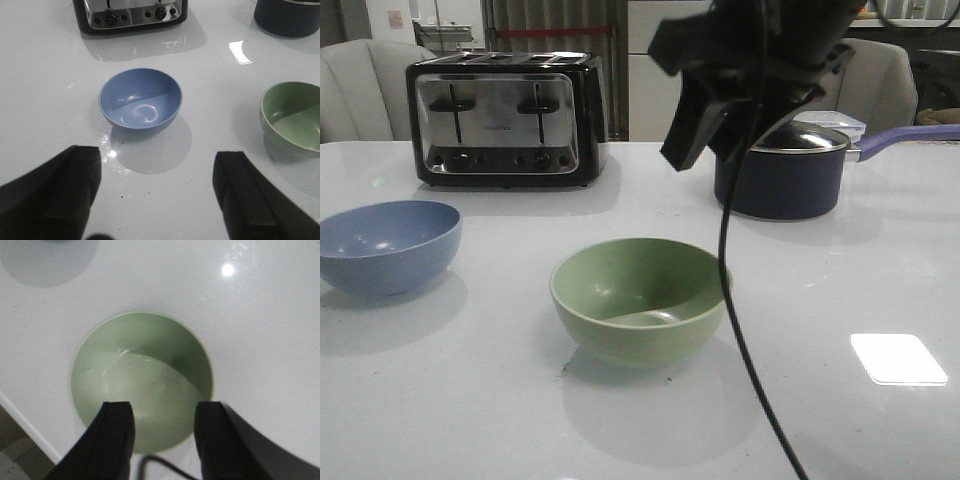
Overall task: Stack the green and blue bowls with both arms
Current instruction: 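Lift the right gripper away from the green bowl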
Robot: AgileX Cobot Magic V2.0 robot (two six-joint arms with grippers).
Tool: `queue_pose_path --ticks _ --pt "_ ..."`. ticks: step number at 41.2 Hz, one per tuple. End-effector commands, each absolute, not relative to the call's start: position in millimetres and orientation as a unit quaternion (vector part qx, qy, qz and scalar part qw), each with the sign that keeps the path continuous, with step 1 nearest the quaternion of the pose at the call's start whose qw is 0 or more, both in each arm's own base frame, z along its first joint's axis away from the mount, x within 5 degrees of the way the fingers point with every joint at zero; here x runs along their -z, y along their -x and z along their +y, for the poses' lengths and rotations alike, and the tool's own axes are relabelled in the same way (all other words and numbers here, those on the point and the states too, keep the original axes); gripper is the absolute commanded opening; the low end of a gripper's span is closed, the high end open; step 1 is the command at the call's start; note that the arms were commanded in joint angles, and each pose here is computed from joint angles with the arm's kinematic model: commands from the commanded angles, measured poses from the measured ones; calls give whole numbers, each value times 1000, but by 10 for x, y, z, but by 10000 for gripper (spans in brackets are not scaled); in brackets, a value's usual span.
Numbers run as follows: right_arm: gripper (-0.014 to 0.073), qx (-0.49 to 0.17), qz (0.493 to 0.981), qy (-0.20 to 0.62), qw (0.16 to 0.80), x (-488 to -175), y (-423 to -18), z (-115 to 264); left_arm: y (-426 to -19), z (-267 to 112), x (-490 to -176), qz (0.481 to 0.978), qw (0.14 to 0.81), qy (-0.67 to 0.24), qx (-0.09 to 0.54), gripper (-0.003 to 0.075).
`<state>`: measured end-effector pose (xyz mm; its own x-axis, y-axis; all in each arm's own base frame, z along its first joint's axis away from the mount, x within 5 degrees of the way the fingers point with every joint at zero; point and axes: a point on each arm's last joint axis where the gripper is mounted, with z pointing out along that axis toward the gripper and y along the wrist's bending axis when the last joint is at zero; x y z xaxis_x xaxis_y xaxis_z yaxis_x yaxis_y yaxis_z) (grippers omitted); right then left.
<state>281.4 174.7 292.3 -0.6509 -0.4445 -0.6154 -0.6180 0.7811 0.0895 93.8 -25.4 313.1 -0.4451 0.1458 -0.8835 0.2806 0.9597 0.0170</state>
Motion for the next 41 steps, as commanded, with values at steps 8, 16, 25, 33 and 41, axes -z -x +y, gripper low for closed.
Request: queue_pose_path --ticks 8,16,25,33,41 --pt "404 -158 855 305 388 -3313 -2114 1389 -975 -268 -3278 822 551 -122 73 527" --pt "404 -160 853 307 390 -3215 -1720 1164 -976 -268 -3279 822 552 -122 73 527" --pt "404 -164 847 309 400 -3167 -1398 985 -1012 -273 -3281 826 545 -124 70 527" --pt "404 -167 838 308 419 -3235 -1317 938 -1274 -331 -3291 870 470 -135 61 527" --pt "404 -167 838 308 417 -3229 -1323 941 -1735 -417 -3325 901 412 -122 59 527"
